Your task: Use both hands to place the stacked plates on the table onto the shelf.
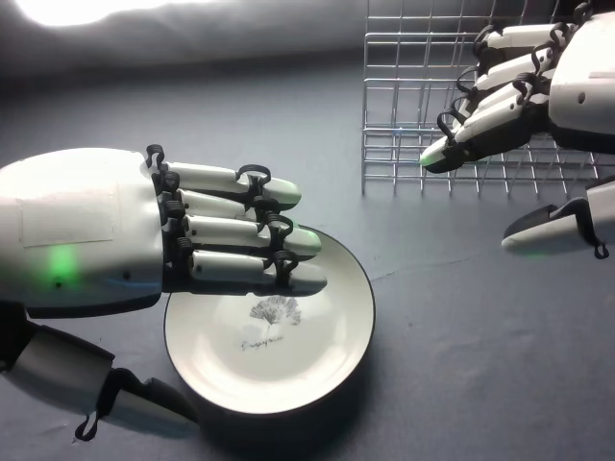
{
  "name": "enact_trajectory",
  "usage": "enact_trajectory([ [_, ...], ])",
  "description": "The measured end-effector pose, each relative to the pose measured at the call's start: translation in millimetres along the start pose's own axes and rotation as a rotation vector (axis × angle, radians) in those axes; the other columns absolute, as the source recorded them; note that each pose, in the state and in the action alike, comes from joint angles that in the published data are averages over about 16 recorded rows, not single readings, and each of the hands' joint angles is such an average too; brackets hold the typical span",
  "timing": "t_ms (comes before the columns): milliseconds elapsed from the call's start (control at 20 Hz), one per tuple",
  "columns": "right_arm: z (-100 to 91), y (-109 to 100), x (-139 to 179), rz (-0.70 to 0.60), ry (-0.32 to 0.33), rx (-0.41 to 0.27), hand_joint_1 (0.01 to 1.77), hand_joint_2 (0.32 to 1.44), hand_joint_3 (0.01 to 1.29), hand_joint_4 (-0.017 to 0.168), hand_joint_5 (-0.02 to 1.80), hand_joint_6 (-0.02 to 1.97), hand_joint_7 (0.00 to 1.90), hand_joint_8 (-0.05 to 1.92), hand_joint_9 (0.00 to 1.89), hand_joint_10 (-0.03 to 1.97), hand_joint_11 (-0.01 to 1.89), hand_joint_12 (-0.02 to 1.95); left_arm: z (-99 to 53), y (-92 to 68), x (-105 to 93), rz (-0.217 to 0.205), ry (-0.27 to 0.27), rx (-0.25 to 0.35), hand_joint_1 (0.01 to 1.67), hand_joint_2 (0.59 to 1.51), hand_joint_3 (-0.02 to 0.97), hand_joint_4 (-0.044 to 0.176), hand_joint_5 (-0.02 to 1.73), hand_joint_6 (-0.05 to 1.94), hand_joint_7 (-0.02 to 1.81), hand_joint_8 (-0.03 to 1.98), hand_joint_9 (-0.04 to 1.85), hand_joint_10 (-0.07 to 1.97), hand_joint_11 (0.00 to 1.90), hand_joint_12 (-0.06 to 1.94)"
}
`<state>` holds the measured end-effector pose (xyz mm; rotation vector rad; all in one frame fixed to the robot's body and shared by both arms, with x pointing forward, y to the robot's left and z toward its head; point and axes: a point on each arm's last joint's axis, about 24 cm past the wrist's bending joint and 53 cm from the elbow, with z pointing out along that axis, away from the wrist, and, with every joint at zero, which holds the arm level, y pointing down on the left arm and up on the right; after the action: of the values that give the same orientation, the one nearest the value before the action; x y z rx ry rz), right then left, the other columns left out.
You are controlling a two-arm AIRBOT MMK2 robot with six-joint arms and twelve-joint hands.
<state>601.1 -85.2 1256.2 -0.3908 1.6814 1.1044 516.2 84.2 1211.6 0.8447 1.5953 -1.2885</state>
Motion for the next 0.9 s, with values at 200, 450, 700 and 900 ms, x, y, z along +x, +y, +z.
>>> enact_trajectory([
  [200, -0.1, -0.8, 0.1, -0.002, 0.001, 0.002, 0.13, 1.26, 0.05, 0.001, 0.22, 0.03, 0.24, 0.02, 0.13, 0.14, 0.02, 0.4, 0.0, -0.9, -1.1, 0.007, 0.011, 0.008, 0.06, 1.101, 0.039, 0.004, 0.1, 0.01, 0.09, 0.01, 0.11, 0.01, 0.05, 0.05],
  [450, -0.9, -1.7, 0.6, -0.038, 0.008, -0.007, 0.08, 1.28, 0.04, 0.002, 0.18, 0.03, 0.19, 0.02, 0.11, 0.09, 0.02, 0.3, 0.9, -2.2, -5.5, 0.021, 0.016, 0.019, 0.04, 1.102, 0.032, 0.004, 0.08, 0.0, 0.08, 0.0, 0.09, 0.01, 0.04, 0.05],
  [700, -1.9, -2.8, 1.2, -0.125, 0.019, -0.041, 0.01, 1.31, 0.01, 0.003, 0.12, 0.02, 0.12, 0.01, 0.08, 0.03, 0.02, 0.11, 0.8, 0.1, -5.3, 0.032, 0.048, 0.025, 0.02, 1.106, 0.013, 0.002, 0.06, 0.0, 0.07, 0.0, 0.06, 0.01, 0.02, 0.04],
  [900, -2.7, -1.7, 3.9, -0.216, 0.031, -0.087, 0.01, 1.3, 0.01, 0.004, 0.12, 0.02, 0.12, 0.01, 0.08, 0.03, 0.02, 0.16, -2.2, 3.7, -3.8, 0.021, 0.076, 0.029, 0.02, 1.105, 0.015, 0.001, 0.06, 0.0, 0.07, 0.0, 0.07, 0.01, 0.03, 0.04],
])
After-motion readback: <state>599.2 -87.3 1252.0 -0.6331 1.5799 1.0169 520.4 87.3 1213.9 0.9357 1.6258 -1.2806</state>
